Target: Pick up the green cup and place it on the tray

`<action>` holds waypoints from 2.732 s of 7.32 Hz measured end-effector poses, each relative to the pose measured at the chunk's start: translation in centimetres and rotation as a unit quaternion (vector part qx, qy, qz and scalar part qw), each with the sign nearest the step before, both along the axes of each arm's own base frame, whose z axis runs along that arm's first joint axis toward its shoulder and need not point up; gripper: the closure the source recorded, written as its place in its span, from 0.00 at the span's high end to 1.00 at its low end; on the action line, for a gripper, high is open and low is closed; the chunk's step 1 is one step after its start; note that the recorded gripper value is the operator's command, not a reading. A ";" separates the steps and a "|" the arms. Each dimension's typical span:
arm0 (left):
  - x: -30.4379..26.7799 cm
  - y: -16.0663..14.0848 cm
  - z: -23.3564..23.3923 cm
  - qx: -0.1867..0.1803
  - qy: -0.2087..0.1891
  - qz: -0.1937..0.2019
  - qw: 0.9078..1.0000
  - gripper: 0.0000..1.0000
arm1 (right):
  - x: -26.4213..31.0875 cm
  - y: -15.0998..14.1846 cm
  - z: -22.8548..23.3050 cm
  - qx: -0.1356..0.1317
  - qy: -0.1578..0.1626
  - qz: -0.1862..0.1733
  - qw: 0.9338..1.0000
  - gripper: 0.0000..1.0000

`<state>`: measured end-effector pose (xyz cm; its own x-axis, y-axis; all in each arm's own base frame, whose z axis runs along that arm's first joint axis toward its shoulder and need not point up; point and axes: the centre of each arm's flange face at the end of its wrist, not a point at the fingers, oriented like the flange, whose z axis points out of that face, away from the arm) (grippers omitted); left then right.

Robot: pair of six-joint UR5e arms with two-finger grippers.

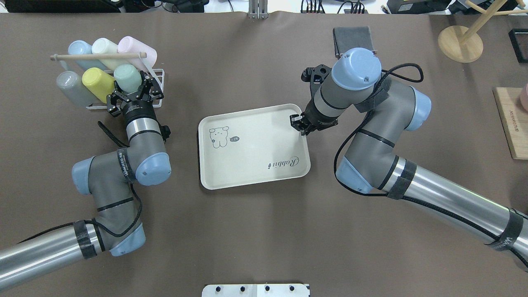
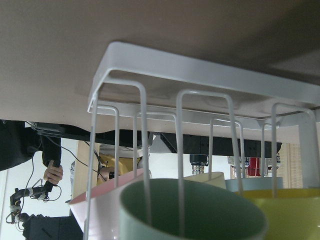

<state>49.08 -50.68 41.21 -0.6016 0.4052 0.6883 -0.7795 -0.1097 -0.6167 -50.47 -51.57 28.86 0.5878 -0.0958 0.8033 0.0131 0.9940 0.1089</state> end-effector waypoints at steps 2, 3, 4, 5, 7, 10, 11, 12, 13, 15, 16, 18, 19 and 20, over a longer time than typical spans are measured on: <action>-0.2 -0.1 -0.3 0.014 -0.007 -0.011 1.000 0.17 | -0.4 -0.3 0.6 -0.003 0.006 0.001 1.000 0.00; -0.4 0.0 -0.5 0.021 -0.009 -0.016 1.000 0.16 | -0.5 -0.5 1.1 -0.006 0.010 0.001 1.000 0.00; -0.6 0.0 -0.6 0.026 -0.010 -0.019 0.999 0.16 | -0.6 -0.6 1.6 -0.008 0.014 0.002 1.000 0.00; -0.8 0.0 -0.6 0.030 -0.008 -0.021 0.999 0.16 | -0.6 -0.7 2.1 -0.010 0.017 0.002 1.000 0.00; -1.2 0.4 -0.9 0.035 -0.001 -0.021 0.999 0.16 | -0.6 -0.7 2.7 -0.014 0.021 0.003 1.000 0.00; -1.9 1.0 -2.1 0.047 -0.012 -0.009 0.999 0.17 | -0.6 -0.7 3.6 -0.019 0.027 0.004 0.999 0.00; -2.1 1.1 -2.5 0.053 -0.014 -0.003 0.998 0.17 | -0.6 -0.7 3.7 -0.020 0.027 0.004 0.999 0.00; -2.4 1.3 -2.8 0.061 -0.013 0.004 0.998 0.17 | -0.6 -0.7 3.7 -0.026 0.027 0.008 0.999 0.22; -2.9 1.4 -3.0 0.071 -0.007 0.007 0.997 0.17 | -0.6 -0.7 3.6 -0.037 0.026 0.017 0.999 0.57; -4.5 1.6 -4.1 0.088 0.002 0.011 0.996 0.17 | -0.7 -0.6 3.6 -0.052 0.025 0.025 0.998 1.00; -5.9 1.4 -5.4 0.096 0.000 0.009 0.995 0.17 | -0.6 -0.6 3.5 -0.054 0.025 0.025 0.998 1.00; -8.9 1.3 -7.6 0.106 -0.009 0.005 0.994 0.17 | 0.4 -1.1 3.2 -0.058 0.030 0.027 0.998 1.00; -10.1 1.6 -8.4 0.111 -0.005 0.003 0.994 0.17 | 1.5 -1.6 2.8 -0.060 0.039 0.027 0.997 1.00; -11.1 2.0 -9.7 0.122 0.016 0.003 0.992 0.16 | 3.3 -2.4 2.3 -0.055 0.053 0.021 0.997 1.00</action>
<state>38.01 -48.69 31.47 -0.5796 0.2208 0.7844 -0.7991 0.0348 -0.6002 -47.13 -53.93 31.20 0.6720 0.0162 0.7404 -0.0230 0.9997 -0.0010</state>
